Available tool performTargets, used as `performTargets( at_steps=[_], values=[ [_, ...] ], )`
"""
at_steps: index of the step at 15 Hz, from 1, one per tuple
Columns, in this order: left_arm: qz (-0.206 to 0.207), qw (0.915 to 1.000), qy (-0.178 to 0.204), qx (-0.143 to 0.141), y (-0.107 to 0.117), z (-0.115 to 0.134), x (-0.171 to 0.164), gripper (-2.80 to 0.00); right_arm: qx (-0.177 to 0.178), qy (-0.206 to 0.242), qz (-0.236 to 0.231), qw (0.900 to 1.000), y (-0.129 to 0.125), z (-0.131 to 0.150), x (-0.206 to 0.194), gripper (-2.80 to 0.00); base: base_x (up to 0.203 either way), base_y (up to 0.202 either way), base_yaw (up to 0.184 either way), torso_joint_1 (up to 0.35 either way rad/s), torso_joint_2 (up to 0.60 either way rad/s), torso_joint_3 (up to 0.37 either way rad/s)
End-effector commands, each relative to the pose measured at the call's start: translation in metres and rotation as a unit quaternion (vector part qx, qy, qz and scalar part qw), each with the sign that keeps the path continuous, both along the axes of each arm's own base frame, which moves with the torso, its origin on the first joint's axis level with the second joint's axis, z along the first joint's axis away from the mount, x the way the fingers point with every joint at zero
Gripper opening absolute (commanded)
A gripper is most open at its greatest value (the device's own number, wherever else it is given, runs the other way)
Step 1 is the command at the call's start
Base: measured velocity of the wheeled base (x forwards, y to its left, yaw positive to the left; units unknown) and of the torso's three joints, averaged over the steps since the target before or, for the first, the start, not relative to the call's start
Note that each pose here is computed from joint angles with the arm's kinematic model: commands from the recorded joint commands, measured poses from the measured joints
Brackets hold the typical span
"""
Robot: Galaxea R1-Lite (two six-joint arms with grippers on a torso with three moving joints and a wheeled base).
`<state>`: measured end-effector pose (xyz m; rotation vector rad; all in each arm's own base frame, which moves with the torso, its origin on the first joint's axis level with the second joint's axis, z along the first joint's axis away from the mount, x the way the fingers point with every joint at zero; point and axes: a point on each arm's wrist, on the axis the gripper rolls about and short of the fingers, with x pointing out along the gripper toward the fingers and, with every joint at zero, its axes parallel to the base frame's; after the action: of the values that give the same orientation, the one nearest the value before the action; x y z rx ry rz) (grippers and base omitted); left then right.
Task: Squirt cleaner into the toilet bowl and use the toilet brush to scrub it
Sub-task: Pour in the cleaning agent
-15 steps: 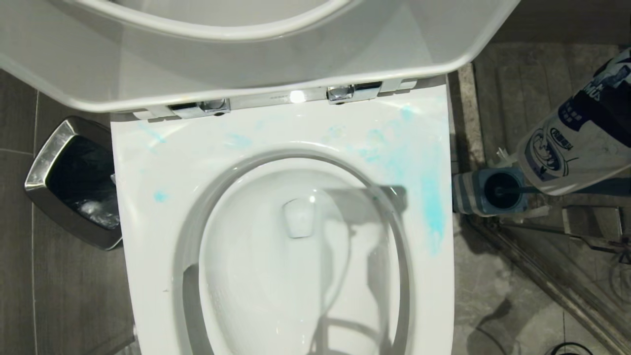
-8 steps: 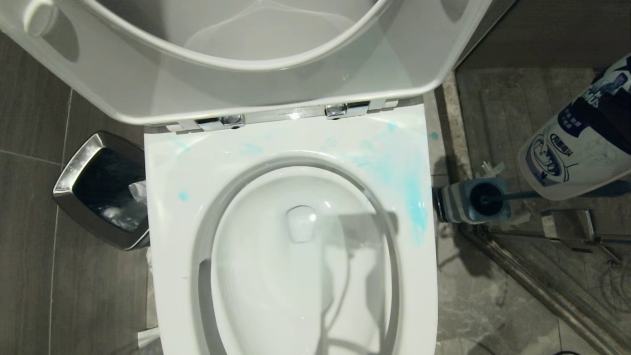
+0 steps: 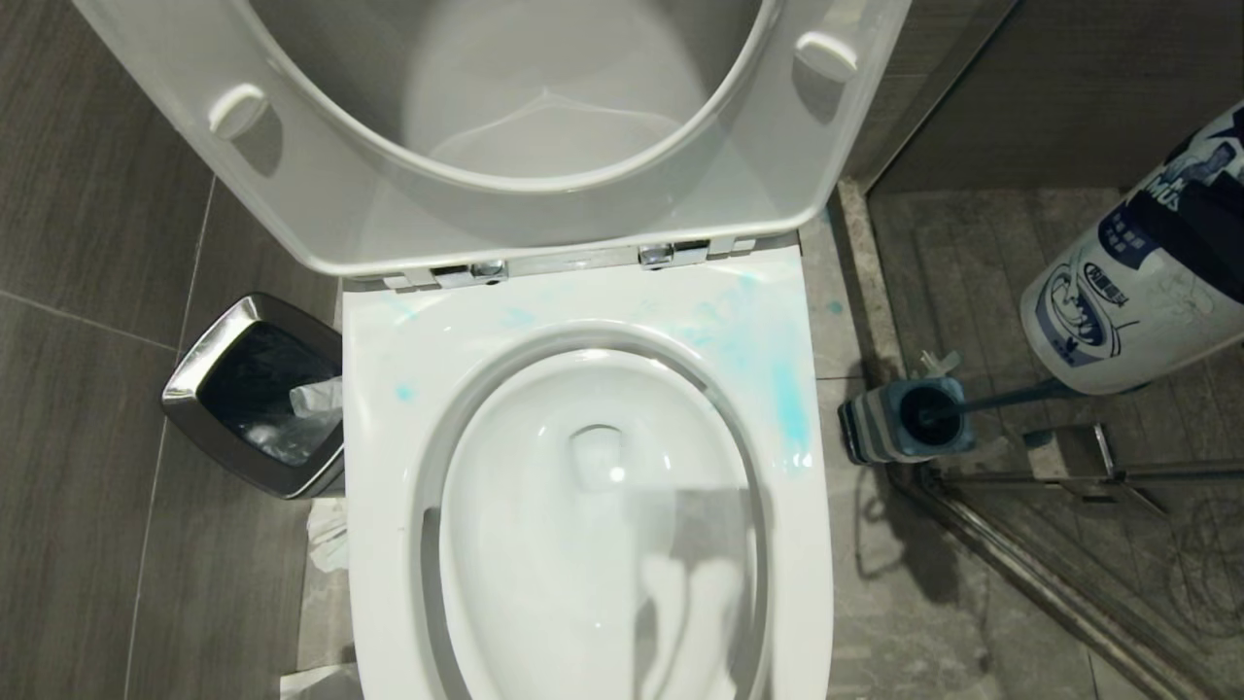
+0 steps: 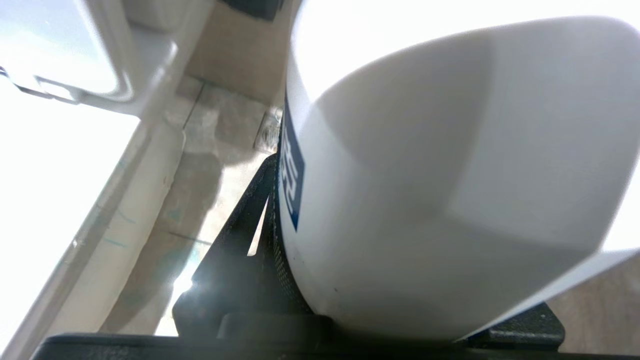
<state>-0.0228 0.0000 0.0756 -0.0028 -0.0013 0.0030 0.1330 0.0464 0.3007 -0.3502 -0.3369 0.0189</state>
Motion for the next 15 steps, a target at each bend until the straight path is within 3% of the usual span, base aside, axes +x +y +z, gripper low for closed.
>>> performTargets(
  at_steps=[1,7,15],
  values=[
    [0.0,1.0,0.0,0.0,0.0,0.0,0.0,-2.8,-0.008,0.001,0.001,1.0,0.001,-0.001,0.001,-2.8,0.0,0.0,0.0,-0.007,0.0,0.193],
    [0.0,1.0,0.0,0.0,0.0,0.0,0.0,-2.8,-0.024,0.036,0.049,0.998,0.018,-0.008,-0.001,-2.8,0.0,0.0,0.0,0.004,0.0,0.199],
    [0.0,1.0,-0.001,0.001,0.0,0.0,0.0,-2.8,-0.065,0.059,0.029,0.996,0.042,-0.005,0.018,-2.8,0.0,0.0,0.0,-0.001,0.0,0.133]
  ],
)
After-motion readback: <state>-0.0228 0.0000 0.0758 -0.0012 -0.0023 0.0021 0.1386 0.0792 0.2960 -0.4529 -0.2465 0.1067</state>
